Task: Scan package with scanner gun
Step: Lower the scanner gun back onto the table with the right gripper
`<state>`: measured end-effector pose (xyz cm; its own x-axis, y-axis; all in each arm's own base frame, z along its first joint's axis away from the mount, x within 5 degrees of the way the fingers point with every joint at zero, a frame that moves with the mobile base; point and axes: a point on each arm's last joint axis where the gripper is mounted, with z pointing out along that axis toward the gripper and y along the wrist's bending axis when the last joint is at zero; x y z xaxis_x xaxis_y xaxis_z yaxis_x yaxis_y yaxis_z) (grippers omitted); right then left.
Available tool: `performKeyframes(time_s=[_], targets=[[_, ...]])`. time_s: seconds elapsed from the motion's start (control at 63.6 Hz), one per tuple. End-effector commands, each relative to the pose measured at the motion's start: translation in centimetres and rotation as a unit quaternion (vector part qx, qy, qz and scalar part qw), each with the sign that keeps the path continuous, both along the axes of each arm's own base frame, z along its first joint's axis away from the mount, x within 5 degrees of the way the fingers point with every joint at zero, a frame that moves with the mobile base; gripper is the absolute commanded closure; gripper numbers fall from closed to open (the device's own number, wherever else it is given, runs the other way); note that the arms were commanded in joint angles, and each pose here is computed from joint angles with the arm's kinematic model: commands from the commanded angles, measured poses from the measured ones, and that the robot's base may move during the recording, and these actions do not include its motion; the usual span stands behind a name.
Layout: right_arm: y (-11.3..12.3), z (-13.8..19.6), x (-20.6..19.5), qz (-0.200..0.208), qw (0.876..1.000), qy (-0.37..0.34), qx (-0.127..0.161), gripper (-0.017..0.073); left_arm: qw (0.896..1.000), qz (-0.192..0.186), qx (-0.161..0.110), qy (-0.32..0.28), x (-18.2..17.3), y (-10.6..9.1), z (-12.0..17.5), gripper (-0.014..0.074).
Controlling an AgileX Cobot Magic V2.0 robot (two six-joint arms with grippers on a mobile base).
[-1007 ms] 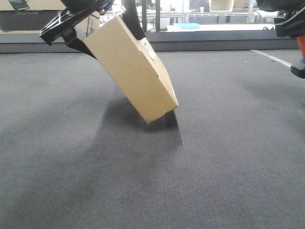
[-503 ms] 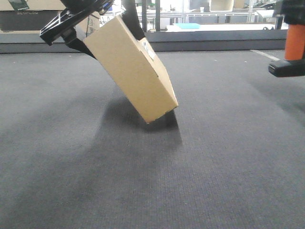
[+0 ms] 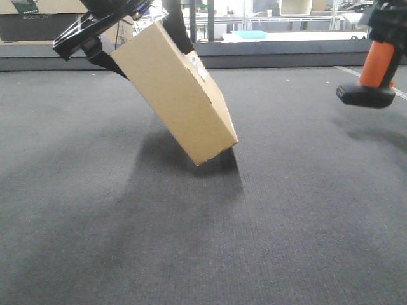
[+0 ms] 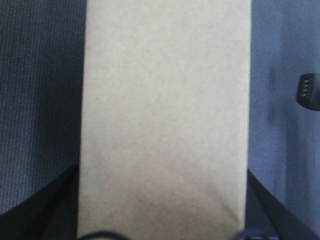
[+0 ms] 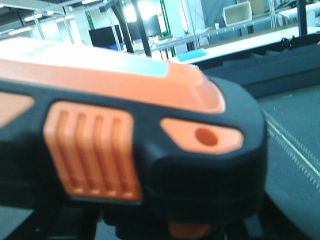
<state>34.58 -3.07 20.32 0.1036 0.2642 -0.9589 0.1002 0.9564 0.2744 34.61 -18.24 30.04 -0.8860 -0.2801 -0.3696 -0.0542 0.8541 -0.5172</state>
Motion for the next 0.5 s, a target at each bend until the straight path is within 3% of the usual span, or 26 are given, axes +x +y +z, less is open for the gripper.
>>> performKeyframes(time_s=[0.0,0.488], targets=[[-0.1,0.5,0.0,-0.006,0.999,-0.039,0.001,0.0714,1.0,0.005,-0.009,-0.005,0.0,0.1,0.4,0.0704],[-0.2,-1.6,0.3,-0.01,1.0,0.021,0.012,0.0714,1.0,0.005,-0.009,-0.005,0.0,0.1,0.4,0.0704]])
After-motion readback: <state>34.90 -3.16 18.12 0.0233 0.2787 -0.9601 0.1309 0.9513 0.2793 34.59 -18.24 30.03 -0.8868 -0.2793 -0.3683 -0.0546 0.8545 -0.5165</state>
